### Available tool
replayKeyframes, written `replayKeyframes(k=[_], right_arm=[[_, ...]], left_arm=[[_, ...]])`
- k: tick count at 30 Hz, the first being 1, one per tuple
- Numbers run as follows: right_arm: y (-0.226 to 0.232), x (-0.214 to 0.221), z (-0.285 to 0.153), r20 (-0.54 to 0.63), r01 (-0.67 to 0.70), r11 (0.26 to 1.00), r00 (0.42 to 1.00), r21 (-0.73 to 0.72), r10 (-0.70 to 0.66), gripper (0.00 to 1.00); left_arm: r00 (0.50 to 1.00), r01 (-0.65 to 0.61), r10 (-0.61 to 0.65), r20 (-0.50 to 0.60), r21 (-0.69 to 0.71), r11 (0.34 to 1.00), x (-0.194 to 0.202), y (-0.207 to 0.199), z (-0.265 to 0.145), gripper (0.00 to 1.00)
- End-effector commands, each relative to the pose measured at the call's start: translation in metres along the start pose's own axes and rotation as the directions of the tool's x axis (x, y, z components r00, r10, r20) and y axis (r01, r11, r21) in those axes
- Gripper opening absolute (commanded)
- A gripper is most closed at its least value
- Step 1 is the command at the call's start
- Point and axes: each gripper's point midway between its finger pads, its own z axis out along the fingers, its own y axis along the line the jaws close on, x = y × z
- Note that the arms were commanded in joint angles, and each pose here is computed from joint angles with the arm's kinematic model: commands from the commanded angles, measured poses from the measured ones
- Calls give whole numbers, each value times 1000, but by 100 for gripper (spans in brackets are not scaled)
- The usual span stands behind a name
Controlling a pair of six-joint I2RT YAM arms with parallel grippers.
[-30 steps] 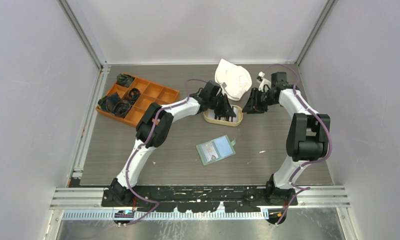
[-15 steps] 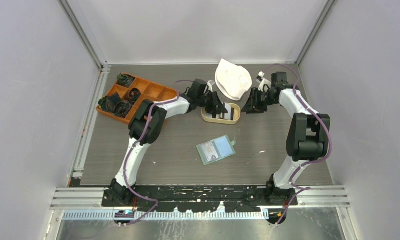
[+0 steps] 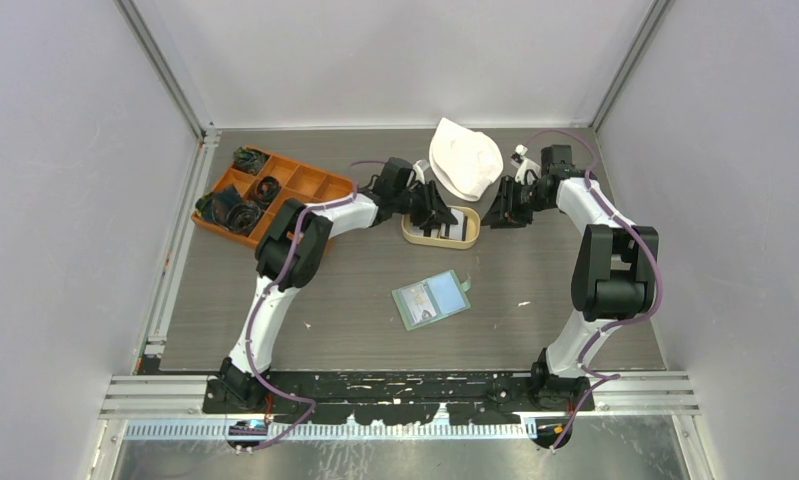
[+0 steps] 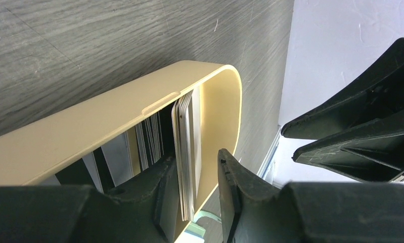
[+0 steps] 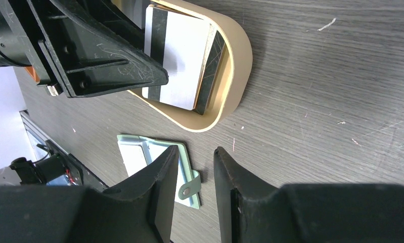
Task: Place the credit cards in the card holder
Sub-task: Pick up the credit card from the storage box.
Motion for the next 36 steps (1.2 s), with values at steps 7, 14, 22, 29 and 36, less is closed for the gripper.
replayKeyframes(k=[7, 14, 22, 29, 36], right_arm=[[7, -9, -4, 24, 22, 999, 999, -30, -21, 38], [7, -8, -3, 20, 22, 999, 1000, -32, -21, 38], [7, -8, -4, 18, 21, 999, 1000, -34, -20, 38], [8, -7, -4, 17, 22, 999, 1000, -39, -22, 38], [9, -6, -3, 11, 22, 999, 1000, -48, -22, 38]], left_arm=[[998, -57, 55, 28, 60, 997, -10, -40, -25, 30], [998, -63, 61, 32, 74, 995, -11, -46, -28, 29], [998, -58, 56, 35, 67, 996, -11, -42, -28, 26], [996, -72, 72, 60, 11, 997, -16, -32, -35, 15], [990, -109, 114, 86, -57, 992, -19, -25, -43, 0]])
